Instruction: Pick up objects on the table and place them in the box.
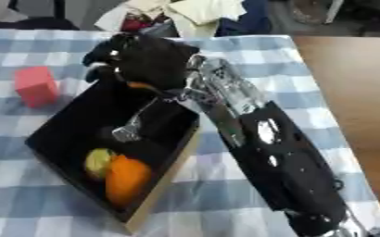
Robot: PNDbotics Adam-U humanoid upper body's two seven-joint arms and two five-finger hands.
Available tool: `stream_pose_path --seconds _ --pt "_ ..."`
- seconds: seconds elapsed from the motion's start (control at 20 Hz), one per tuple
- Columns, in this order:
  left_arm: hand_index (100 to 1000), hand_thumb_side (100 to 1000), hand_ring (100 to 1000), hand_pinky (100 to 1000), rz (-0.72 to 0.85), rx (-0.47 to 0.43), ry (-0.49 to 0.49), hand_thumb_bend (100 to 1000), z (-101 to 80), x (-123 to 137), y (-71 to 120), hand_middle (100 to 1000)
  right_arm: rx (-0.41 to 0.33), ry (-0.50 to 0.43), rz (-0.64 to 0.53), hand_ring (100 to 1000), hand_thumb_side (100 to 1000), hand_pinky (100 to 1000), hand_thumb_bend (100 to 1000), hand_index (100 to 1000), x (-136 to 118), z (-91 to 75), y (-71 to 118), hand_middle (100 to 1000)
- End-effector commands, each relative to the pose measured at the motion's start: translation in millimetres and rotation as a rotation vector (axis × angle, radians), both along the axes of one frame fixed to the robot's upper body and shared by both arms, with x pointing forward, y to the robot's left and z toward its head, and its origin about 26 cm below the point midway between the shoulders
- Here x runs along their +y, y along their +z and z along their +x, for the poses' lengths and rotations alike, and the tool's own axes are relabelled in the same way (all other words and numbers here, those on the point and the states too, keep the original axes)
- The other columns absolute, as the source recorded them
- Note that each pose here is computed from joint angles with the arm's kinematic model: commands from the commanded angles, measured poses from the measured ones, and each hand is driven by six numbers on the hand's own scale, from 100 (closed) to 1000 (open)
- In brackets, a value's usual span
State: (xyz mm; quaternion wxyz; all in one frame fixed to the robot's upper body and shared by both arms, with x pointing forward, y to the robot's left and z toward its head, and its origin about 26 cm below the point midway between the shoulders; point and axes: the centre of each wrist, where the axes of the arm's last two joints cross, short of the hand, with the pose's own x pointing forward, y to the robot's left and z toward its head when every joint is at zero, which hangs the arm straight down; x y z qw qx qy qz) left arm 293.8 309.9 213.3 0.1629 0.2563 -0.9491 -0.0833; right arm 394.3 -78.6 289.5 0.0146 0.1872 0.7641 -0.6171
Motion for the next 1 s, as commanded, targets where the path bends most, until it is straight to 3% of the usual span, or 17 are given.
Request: stream_pose_path --seconds 0.05,0.2,0.45,0.7,1.0 --pt "788 905 745 505 0.079 0.008 0.127 108 -6.3 18.4 22.0 692 0.113 0.058 0.155 892 1000 910 100 898 -26.2 -9.1 28.6 837" --pt "790 905 746 500 0.142 0.073 0.265 100 -10.5 31.7 35.3 693 0.211 0.091 0.278 883 1000 898 100 901 -47.0 -17.8 42.6 828" --pt "799 900 749 503 0.219 0.158 0.403 100 -15.3 44.0 58.3 695 0.274 0.109 0.440 886 998 903 100 906 -73.9 -29.1 57.4 829" --pt "826 902 762 527 0.368 0.215 0.465 100 -19.0 48.2 84.2 704 0.286 0.098 0.565 885 999 907 100 899 -91.1 -38.0 66.1 819" --pt "857 909 780 569 0.493 0.238 0.477 100 -18.6 44.0 96.7 725 0.286 0.091 0.650 882 984 913 100 894 -101.8 -45.0 72.9 811"
